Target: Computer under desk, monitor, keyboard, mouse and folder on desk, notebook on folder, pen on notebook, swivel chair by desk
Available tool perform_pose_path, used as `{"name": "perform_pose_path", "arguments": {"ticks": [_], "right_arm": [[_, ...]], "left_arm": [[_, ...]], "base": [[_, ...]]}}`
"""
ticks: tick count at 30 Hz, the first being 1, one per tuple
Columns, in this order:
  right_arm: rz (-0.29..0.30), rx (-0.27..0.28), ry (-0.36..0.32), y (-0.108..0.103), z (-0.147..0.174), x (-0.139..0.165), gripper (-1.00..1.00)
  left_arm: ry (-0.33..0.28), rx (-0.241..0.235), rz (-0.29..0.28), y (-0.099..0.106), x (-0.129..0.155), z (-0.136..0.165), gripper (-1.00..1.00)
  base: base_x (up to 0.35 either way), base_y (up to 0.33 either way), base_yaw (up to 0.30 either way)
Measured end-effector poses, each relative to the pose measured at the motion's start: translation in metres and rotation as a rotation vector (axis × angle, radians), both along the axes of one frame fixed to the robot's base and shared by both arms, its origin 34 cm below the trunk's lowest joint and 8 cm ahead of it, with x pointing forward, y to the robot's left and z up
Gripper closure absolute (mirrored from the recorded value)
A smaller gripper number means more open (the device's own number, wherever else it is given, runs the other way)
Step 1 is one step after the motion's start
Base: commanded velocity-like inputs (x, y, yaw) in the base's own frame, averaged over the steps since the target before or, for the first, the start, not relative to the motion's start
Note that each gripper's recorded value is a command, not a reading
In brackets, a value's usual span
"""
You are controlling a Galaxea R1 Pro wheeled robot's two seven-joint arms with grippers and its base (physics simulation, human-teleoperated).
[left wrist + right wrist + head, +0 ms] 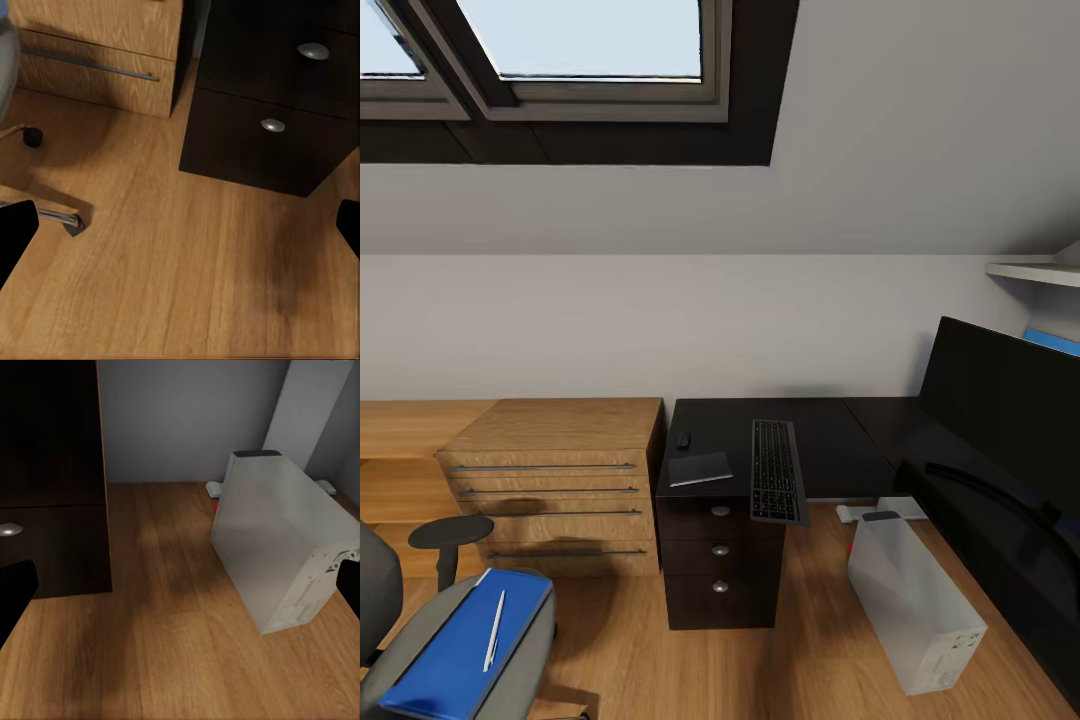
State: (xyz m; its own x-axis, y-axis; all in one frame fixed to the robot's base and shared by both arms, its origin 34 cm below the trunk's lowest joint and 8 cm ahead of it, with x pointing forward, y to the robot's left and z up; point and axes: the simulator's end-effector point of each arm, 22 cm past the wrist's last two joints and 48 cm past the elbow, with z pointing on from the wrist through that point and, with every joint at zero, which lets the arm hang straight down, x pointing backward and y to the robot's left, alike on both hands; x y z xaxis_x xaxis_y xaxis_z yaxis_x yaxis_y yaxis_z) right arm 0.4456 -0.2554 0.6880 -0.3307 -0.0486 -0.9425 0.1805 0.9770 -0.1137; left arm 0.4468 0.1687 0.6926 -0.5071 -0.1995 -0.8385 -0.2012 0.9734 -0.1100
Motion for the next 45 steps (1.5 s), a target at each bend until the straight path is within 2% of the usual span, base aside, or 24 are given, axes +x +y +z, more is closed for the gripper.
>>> {"name": "perform_pose_path", "arguments": {"ticks": [4,8,12,30,31,33,34,36,37,38,39,40,41,42,45], "right_arm": [[0.001,-0.001,0.0,0.0,0.0,0.0,-1.0],[0.002,-0.001,0.001,0.0,0.0,0.0,-1.0],[0.002,-0.001,0.003,0.0,-0.001,0.0,-1.0],[0.003,-0.003,0.006,0.001,-0.001,0.0,-1.0],[0.011,-0.009,0.012,0.001,-0.003,-0.002,-1.0],[0.018,-0.023,0.028,-0.003,-0.008,-0.006,-1.0],[0.021,-0.043,0.052,-0.011,-0.015,-0.013,-1.0],[0.023,-0.059,0.069,-0.018,-0.02,-0.018,-1.0],[0.022,-0.07,0.08,-0.023,-0.023,-0.022,-1.0],[0.021,-0.08,0.09,-0.028,-0.026,-0.025,-1.0],[0.02,-0.083,0.095,-0.031,-0.027,-0.026,-1.0],[0.02,-0.085,0.097,-0.031,-0.028,-0.027,-1.0],[0.019,-0.085,0.098,-0.032,-0.028,-0.027,-1.0],[0.019,-0.087,0.105,-0.032,-0.03,-0.029,-1.0],[0.022,-0.095,0.126,-0.034,-0.036,-0.036,-1.0]], "left_arm": [[0.061,-0.004,-0.03,-0.004,0.019,0.016,-1.0],[0.089,-0.012,-0.039,-0.004,0.03,0.03,-1.0],[0.103,-0.019,-0.046,-0.004,0.038,0.041,-1.0],[0.122,-0.023,-0.05,-0.002,0.044,0.05,-1.0],[0.178,-0.016,-0.084,-0.007,0.054,0.054,-1.0],[0.224,-0.008,-0.116,-0.011,0.068,0.059,-1.0],[0.252,-0.017,-0.138,-0.016,0.089,0.068,-1.0],[0.255,-0.032,-0.149,-0.02,0.11,0.078,-1.0],[0.256,-0.053,-0.157,-0.025,0.129,0.087,-1.0],[0.249,-0.087,-0.167,-0.033,0.16,0.103,-1.0],[0.236,-0.099,-0.176,-0.038,0.187,0.12,-1.0],[0.241,-0.104,-0.18,-0.041,0.197,0.125,-1.0],[0.246,-0.105,-0.185,-0.044,0.207,0.131,-1.0],[0.267,-0.096,-0.194,-0.05,0.227,0.141,-1.0],[0.28,-0.06,-0.206,-0.054,0.266,0.173,-1.0]], "base": [[0.0,0.0,0.0],[0.0,0.0,0.0],[0.0,0.0,0.0],[0.0,0.0,0.0],[0.0,0.0,0.0],[0.0,0.0,0.0],[0.0,0.0,0.0],[0.0,0.0,0.0],[0.0,0.0,0.0],[0.0,0.0,0.0],[0.0,0.0,0.0],[0.0,0.0,0.0],[0.0,0.0,0.0],[0.0,0.0,0.0],[0.0,0.0,0.0]]}}
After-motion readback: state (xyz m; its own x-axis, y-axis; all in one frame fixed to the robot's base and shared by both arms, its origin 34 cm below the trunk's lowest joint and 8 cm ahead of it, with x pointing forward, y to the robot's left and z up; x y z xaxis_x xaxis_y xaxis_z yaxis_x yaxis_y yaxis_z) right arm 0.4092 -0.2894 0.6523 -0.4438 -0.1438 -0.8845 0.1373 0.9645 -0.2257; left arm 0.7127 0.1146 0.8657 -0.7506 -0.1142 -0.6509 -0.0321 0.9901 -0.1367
